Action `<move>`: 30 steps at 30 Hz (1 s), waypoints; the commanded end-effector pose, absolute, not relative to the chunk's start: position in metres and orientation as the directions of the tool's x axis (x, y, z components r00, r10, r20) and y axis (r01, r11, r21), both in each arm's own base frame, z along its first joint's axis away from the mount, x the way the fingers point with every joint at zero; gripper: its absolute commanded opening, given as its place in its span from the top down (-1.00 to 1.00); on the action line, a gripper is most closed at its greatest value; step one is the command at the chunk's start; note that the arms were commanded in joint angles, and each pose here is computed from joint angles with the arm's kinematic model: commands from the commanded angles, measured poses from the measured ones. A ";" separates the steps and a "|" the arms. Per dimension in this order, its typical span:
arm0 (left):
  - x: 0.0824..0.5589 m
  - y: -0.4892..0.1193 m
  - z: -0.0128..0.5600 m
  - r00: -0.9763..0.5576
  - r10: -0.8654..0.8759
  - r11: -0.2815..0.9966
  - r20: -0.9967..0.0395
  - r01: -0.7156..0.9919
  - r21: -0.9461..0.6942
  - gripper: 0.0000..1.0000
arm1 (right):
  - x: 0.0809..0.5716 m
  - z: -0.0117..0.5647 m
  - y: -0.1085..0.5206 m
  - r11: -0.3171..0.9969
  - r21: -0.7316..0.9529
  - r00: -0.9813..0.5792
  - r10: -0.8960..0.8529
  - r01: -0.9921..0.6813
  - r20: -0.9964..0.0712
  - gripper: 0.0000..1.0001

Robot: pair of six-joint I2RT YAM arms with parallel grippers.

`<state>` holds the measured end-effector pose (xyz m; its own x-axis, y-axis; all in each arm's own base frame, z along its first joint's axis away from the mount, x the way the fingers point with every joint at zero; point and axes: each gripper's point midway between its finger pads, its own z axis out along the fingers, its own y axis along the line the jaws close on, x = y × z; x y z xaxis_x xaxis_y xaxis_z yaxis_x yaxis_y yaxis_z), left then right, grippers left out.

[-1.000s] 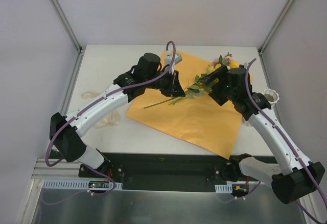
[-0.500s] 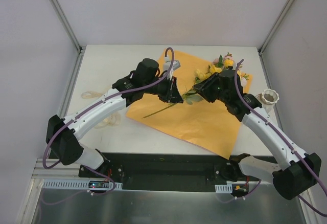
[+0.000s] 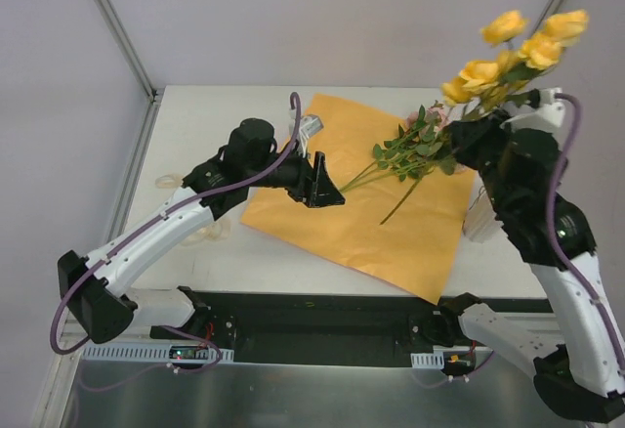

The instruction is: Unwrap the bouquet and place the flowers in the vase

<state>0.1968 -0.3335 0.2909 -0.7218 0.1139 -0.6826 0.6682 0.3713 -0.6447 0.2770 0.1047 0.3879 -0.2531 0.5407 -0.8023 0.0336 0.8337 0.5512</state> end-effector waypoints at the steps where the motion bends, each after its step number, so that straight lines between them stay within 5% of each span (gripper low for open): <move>1: 0.194 -0.315 0.310 -0.661 0.061 0.370 -0.747 0.711 -0.599 -0.27 | 0.237 0.473 0.002 0.944 0.241 0.063 0.233 0.226 -0.970 0.87; 7: 0.194 -0.315 0.301 -0.673 0.076 0.374 -0.736 0.703 -0.605 -0.26 | 0.205 0.538 -0.069 0.839 0.053 0.163 -0.043 0.542 -0.986 0.85; 11: 0.196 -0.320 0.295 -0.691 0.094 0.370 -0.717 0.692 -0.619 -0.21 | 0.203 0.564 -0.078 0.804 -0.022 0.185 -0.163 0.594 -0.969 0.83; 20: 0.190 -0.319 0.290 -0.710 0.106 0.359 -0.696 0.680 -0.639 -0.17 | 0.250 0.562 -0.072 0.766 -0.088 0.121 -0.212 0.637 -0.970 0.80; 30: 0.189 -0.318 0.283 -0.716 0.112 0.367 -0.689 0.674 -0.641 -0.18 | 0.256 0.517 -0.095 0.748 0.048 0.180 -0.096 0.661 -0.979 0.81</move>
